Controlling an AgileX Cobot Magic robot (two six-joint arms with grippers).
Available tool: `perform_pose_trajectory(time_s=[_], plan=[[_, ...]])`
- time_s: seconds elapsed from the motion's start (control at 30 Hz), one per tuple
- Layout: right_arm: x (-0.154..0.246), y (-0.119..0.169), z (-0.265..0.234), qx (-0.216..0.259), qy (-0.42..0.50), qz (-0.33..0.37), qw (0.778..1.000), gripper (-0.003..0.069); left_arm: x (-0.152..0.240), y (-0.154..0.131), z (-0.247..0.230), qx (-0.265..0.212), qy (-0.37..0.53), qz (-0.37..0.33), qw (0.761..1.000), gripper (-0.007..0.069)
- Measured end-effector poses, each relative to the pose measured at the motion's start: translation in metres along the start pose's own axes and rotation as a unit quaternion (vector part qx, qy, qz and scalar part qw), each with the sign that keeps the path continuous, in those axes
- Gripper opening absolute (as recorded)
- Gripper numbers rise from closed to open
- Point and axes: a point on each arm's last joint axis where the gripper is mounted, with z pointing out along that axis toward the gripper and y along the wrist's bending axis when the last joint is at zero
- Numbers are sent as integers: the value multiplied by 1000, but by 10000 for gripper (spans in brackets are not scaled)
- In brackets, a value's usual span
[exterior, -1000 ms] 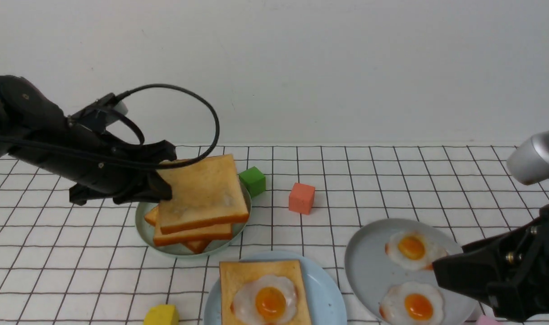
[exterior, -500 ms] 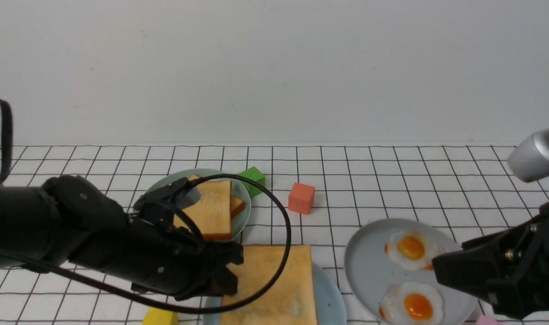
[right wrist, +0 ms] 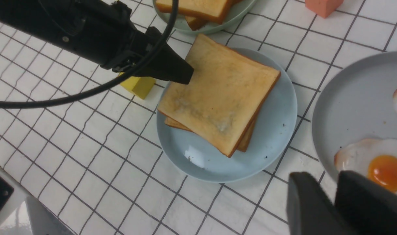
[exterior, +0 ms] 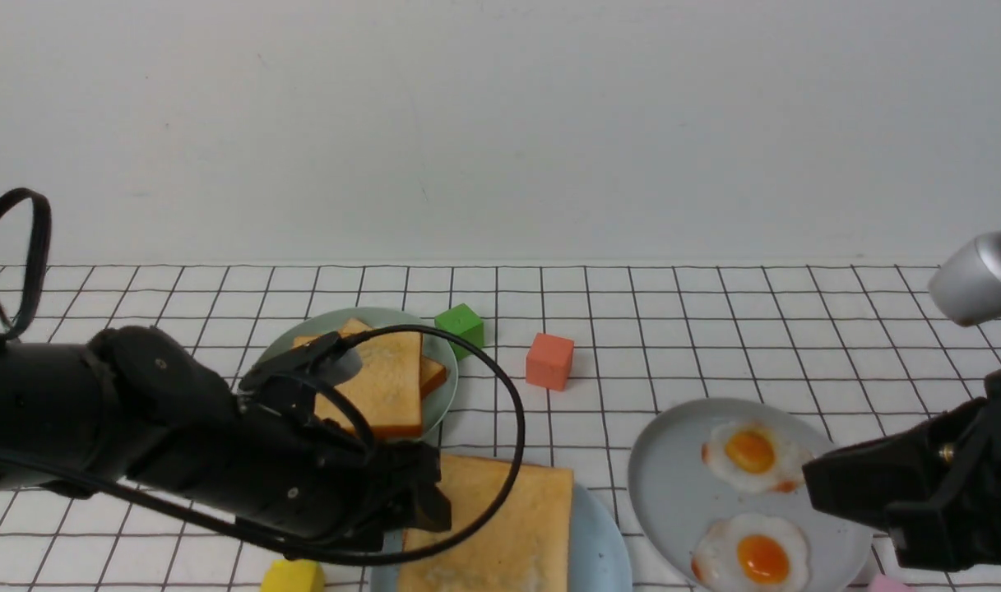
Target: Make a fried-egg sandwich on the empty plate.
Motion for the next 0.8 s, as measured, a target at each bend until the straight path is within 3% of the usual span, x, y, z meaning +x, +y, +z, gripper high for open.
perform_pose_trajectory(time_s=[0.07,0.17,0.33,0.47,0.5,0.53,0.67,0.7,0.73,0.8], plan=[[1,-1,-5,11,-6,-2,1000,0,-7,-4,-19,13,-16,-4,1000,580],[4,-4,-17,42,-20,2,999,-10,-18,-11,-50,32,-39,5,999,602],[14,-12,-41,99,-68,5,993,-10,-16,-25,-85,57,-56,40,996,545],[43,-22,-62,138,-162,-11,977,-9,9,-39,-127,75,-45,83,993,379],[45,-23,-61,141,-158,-11,977,-9,10,-39,-129,75,-44,87,992,369],[60,-27,-64,137,-206,-10,969,-9,21,-39,-142,66,-40,93,993,273],[91,-35,-53,121,-261,-4,958,-7,58,-28,-170,22,-40,81,996,69],[92,-35,-53,118,-269,-6,956,-7,60,-27,-171,19,-41,74,996,59],[102,-38,-47,112,-283,-9,952,-6,74,-19,-178,0,-49,63,997,-6],[111,-40,-40,105,-308,-27,945,-6,96,-7,-187,-16,-71,47,996,-13]])
